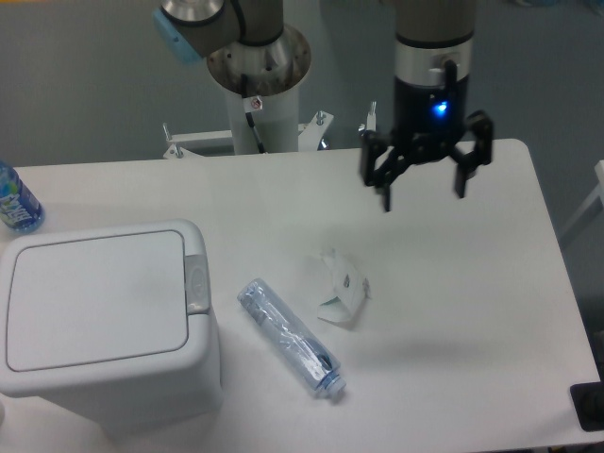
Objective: Open the trash can
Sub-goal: 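Move the open gripper toward the trash can lid's hinge edge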
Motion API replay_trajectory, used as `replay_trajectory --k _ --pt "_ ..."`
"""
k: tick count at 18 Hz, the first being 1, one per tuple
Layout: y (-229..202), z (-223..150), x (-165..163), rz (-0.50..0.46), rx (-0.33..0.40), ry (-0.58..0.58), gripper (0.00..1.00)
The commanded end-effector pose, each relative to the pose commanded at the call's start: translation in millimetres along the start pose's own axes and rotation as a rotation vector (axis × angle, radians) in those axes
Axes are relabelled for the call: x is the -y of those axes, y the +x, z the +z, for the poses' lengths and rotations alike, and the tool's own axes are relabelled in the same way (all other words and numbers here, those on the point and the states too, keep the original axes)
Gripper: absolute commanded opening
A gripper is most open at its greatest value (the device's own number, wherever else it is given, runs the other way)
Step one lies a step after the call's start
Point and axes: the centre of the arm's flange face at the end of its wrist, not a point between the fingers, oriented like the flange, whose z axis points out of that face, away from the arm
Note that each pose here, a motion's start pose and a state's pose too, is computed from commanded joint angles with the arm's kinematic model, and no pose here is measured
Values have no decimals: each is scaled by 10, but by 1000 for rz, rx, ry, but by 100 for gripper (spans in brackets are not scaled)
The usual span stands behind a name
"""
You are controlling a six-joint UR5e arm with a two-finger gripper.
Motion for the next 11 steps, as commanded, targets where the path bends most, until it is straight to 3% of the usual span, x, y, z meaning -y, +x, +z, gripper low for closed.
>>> replay_trajectory --k 4,7,11 --pt "500 203 -107 61 -45 -40 100" --pt "652 318 -141 24 -58 -60 100" --pt "939 488 -117 82 -81 -13 100"
